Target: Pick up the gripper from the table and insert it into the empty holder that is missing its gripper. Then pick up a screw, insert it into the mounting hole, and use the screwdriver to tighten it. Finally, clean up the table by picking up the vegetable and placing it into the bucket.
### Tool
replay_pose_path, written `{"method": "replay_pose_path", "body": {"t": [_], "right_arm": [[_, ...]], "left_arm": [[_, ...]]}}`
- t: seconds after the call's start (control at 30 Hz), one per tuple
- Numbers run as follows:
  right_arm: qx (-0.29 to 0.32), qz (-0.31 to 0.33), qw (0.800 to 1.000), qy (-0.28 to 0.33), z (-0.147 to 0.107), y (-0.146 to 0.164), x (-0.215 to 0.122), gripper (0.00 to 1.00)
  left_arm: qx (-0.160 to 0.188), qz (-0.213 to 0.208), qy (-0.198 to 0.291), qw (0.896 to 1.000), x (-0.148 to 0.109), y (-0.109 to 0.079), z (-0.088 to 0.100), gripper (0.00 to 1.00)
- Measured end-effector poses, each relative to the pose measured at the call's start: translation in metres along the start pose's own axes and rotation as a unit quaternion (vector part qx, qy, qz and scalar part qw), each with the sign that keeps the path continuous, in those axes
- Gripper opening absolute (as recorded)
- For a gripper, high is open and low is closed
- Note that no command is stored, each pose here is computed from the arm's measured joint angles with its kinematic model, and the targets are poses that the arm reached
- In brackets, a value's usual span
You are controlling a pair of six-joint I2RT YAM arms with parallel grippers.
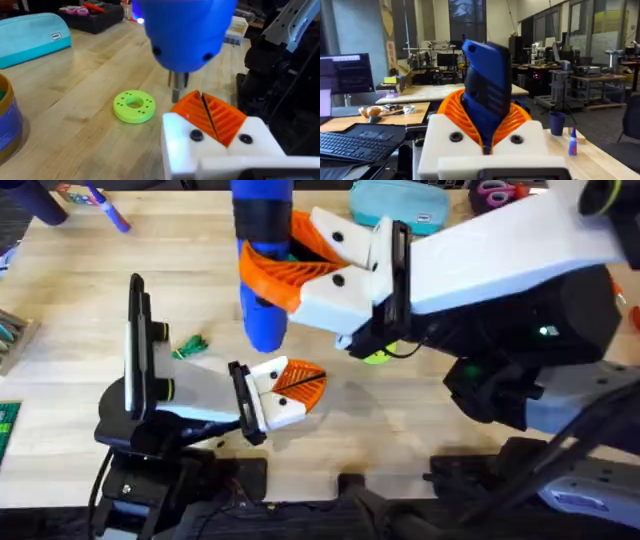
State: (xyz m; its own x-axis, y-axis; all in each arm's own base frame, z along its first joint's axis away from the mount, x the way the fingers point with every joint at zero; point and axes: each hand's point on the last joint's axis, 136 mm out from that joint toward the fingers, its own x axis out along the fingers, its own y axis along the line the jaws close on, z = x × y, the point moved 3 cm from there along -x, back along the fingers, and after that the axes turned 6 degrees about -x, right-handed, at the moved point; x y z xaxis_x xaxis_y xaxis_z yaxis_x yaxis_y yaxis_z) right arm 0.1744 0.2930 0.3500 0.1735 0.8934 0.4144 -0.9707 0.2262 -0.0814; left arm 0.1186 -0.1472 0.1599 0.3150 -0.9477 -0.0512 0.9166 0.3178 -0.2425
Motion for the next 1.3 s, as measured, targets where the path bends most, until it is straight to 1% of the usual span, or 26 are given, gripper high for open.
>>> {"method": "replay_pose_path", "body": {"t": [0.2,0.37,0.7,0.97,1.1,1.3], "right_arm": [[0.009,-0.007,1.0,0.006,-0.003,-0.003,0.0,0.044],[0.02,-0.015,0.999,0.03,-0.014,-0.006,-0.001,0.046],[0.028,0.0,0.999,0.034,-0.014,-0.004,-0.002,0.044],[0.027,0.022,0.999,0.034,-0.014,0.002,-0.003,0.045],[0.01,0.023,0.999,0.034,-0.014,0.002,-0.003,0.044],[0.008,0.02,0.999,0.045,-0.019,0.0,-0.003,0.046]], "left_arm": [[0.0,0.0,0.0,1.0,0.0,0.0,0.0,0.013],[0.0,0.0,0.0,1.0,0.0,0.0,0.0,0.013],[0.0,0.0,0.0,1.0,0.0,0.0,0.0,0.013],[0.0,0.0,0.0,1.0,0.0,0.0,0.0,0.013],[0.0,0.0,0.0,1.0,0.0,0.0,0.0,0.013],[0.0,0.0,0.0,1.0,0.0,0.0,0.0,0.013]]}}
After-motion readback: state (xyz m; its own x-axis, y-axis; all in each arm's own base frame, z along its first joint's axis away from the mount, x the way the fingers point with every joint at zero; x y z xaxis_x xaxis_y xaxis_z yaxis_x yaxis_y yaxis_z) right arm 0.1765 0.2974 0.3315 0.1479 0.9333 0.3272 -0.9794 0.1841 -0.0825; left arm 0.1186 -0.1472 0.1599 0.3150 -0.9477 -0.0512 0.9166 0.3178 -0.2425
